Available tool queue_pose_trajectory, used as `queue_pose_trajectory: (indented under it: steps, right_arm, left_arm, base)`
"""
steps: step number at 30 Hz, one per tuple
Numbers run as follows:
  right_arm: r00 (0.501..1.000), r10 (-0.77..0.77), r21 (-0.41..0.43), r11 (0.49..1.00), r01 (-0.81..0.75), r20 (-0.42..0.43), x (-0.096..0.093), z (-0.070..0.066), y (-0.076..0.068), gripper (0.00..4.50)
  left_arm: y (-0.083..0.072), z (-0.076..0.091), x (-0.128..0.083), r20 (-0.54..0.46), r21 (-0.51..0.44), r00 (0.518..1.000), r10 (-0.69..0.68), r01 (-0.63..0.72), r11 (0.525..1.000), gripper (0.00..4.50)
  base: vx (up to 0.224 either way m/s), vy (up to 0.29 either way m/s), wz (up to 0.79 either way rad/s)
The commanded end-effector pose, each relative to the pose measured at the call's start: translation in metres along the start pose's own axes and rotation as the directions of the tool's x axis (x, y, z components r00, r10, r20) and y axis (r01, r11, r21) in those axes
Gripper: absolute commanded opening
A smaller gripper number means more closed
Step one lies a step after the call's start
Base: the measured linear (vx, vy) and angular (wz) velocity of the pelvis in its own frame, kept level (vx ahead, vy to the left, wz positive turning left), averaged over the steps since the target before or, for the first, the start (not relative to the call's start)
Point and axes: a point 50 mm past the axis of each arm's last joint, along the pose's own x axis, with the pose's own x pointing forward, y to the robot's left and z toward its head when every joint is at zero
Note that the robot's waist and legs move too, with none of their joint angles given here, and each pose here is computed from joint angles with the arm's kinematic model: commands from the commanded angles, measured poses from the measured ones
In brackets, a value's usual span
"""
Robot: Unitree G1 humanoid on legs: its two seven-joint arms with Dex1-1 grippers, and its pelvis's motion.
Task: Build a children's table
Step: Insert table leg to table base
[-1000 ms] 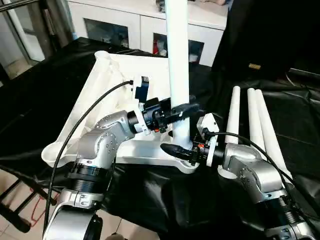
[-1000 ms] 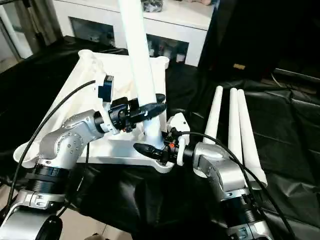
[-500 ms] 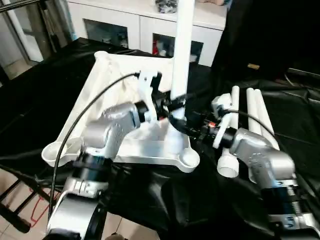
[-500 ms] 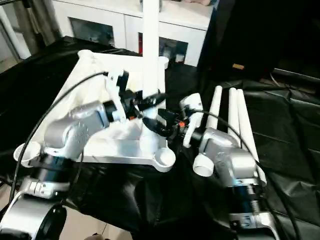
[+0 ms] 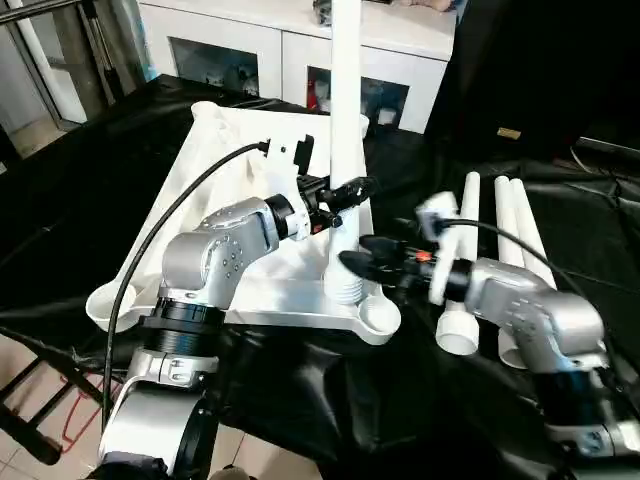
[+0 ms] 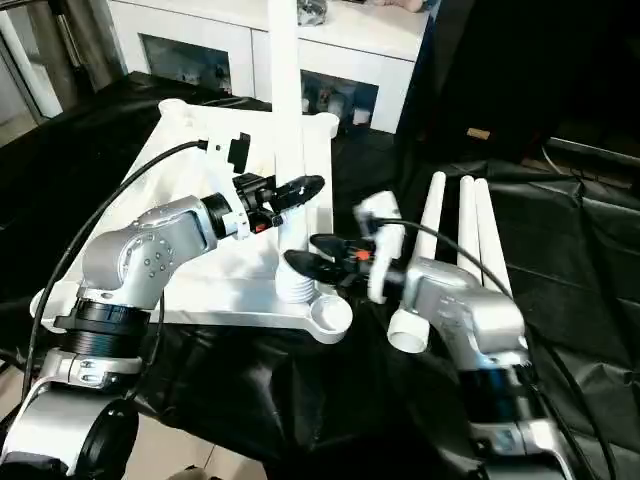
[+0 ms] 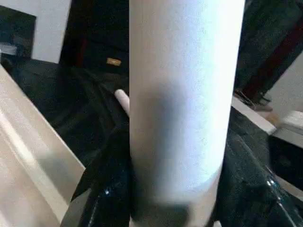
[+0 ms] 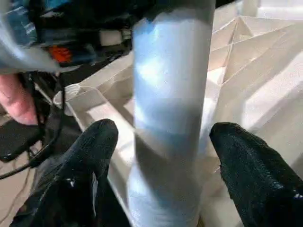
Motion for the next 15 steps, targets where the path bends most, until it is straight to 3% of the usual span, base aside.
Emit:
queue_pose_trajectory:
  steps: [1, 4, 15]
  right_arm:
    - [1.0, -0.025, -0.018, 1.0, 0.024, -0.018, 0.003, 0.001, -0.002, 3.56]
    - [0.999, -0.033, -0.058, 0.998, 0.031, -0.042, 0.007, 0.001, -0.002, 3.56]
    - [0.998, -0.018, -0.06, 0.998, 0.015, -0.06, 0.013, 0.0, -0.003, 3.56]
  left_arm:
    - [-0.01, 0.009, 0.003, 0.008, 0.053, 0.999, -0.046, 0.046, 0.998, 1.89]
    - [-0.015, 0.01, 0.004, 0.002, 0.078, 0.996, -0.084, 0.084, 0.993, 1.89]
    - [-0.027, 0.009, 0.003, -0.007, 0.087, 0.983, -0.183, 0.183, 0.979, 1.89]
  base:
    - [0.0, 0.0, 0.0]
    - [0.0, 0.0, 0.0]
    - [0.0, 0.0, 0.0]
